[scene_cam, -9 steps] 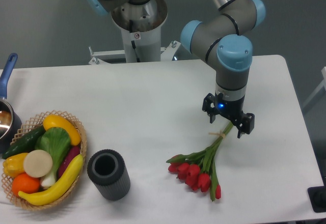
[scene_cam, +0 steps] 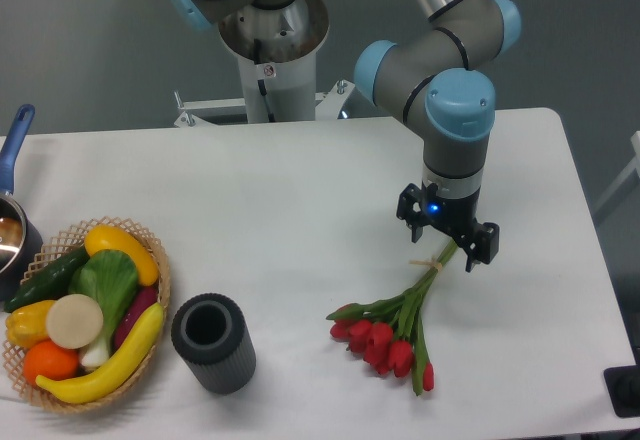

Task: Pick up the flowers from the table
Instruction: 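Lower the open gripper onto the tulip stems near the blooms, then close the gripper around the bundled tulip stems, then lift the gripped tulips up off the table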

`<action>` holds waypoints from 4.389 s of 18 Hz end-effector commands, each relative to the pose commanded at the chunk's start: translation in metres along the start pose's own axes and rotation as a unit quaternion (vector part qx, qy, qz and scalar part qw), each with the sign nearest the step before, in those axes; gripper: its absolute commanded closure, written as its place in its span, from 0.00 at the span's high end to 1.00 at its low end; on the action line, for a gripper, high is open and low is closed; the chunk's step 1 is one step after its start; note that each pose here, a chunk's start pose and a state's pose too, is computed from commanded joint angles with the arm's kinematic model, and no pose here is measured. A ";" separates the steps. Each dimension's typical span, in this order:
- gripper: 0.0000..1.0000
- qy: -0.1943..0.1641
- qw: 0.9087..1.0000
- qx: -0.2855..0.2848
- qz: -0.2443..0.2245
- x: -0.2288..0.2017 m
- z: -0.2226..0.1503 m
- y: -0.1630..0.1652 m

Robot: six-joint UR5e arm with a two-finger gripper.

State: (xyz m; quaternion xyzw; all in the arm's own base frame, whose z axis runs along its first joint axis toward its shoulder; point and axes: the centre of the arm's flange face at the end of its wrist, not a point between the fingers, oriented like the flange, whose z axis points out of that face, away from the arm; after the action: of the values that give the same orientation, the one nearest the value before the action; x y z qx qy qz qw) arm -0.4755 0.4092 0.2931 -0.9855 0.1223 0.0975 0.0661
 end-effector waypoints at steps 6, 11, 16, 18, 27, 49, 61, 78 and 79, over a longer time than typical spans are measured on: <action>1.00 0.002 1.000 0.002 0.003 0.002 0.006 -0.005; 1.00 -0.015 1.000 0.006 0.007 0.010 0.027 -0.006; 1.00 0.005 1.000 -0.003 0.017 0.019 0.051 -0.010; 1.00 0.012 0.999 -0.028 0.018 0.025 0.062 -0.005; 1.00 0.034 0.999 -0.038 -0.005 0.039 0.094 -0.021; 0.00 -0.017 0.996 -0.077 -0.048 0.017 0.105 -0.054; 0.04 -0.042 0.996 -0.034 -0.065 -0.002 0.045 -0.041; 0.04 0.025 0.998 -0.037 -0.047 -0.076 -0.007 -0.056; 0.03 0.028 0.998 -0.038 -0.047 -0.078 -0.009 -0.054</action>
State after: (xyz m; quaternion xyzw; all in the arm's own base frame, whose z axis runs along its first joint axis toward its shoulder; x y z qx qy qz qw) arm -0.5346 0.4771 0.3234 -0.9943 0.0737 0.0715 0.0302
